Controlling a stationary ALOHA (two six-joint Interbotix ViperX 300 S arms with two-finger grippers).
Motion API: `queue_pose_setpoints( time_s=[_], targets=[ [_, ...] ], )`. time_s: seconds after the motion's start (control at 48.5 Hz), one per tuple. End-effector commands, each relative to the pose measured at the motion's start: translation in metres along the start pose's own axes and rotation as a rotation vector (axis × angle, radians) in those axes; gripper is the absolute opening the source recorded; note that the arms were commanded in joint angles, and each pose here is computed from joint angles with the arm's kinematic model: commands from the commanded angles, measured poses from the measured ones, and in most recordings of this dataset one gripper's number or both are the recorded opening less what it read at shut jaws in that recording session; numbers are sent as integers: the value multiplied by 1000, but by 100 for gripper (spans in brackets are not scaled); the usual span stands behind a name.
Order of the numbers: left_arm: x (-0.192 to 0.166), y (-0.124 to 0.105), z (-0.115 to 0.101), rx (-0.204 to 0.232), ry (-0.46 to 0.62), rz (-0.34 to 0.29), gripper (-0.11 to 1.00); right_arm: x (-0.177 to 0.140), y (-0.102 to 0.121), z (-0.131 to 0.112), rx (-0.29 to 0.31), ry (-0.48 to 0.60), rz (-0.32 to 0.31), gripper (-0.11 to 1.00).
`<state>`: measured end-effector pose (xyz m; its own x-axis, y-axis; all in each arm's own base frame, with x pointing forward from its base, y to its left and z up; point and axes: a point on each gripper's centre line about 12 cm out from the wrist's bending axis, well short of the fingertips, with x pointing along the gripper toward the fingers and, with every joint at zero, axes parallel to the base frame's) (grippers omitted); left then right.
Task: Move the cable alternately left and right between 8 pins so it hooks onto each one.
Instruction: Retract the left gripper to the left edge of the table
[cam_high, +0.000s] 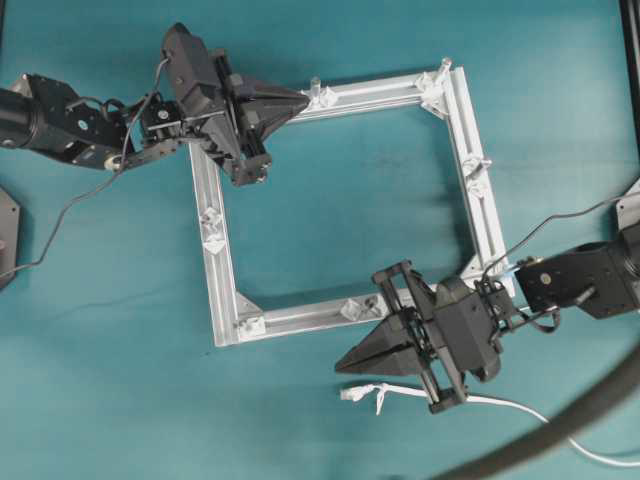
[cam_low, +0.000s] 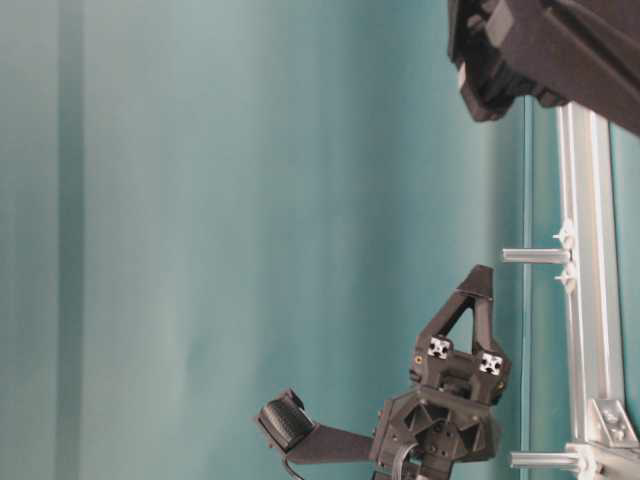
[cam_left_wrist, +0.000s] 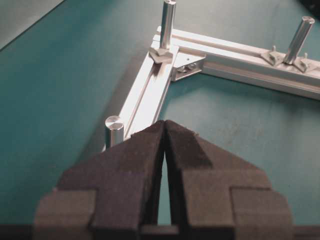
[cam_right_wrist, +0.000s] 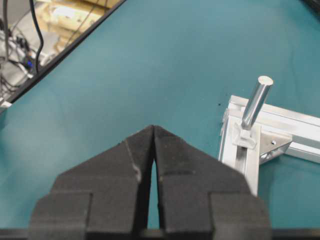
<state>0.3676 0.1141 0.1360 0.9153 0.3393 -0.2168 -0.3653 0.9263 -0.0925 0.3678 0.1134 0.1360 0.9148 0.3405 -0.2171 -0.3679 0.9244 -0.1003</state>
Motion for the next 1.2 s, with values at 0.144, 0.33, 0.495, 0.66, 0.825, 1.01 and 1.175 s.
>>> queue_pose_setpoints(
  time_s=[0.144,0.33,0.495,0.66,0.825,1.01,1.175],
  targets=[
    [-13,-37,48,34,-88,-114,0,11,7,44,21,81,20,0],
    [-33,-52,64,38,-50,-158,0,17,6,42,60,425,8,0],
    [-53,-65,67,55,52,-195,0,17,5,44,82,587,-9,0],
    [-72,-73,68,66,111,-226,5,23,8,45,83,646,-7,0],
    [-93,-76,69,71,131,-251,39,33,23,39,98,708,13,10],
    [-114,-76,68,74,127,-270,65,47,36,24,178,747,5,63],
    [-132,-73,64,74,116,-282,66,54,39,10,235,775,-18,62]
  ],
)
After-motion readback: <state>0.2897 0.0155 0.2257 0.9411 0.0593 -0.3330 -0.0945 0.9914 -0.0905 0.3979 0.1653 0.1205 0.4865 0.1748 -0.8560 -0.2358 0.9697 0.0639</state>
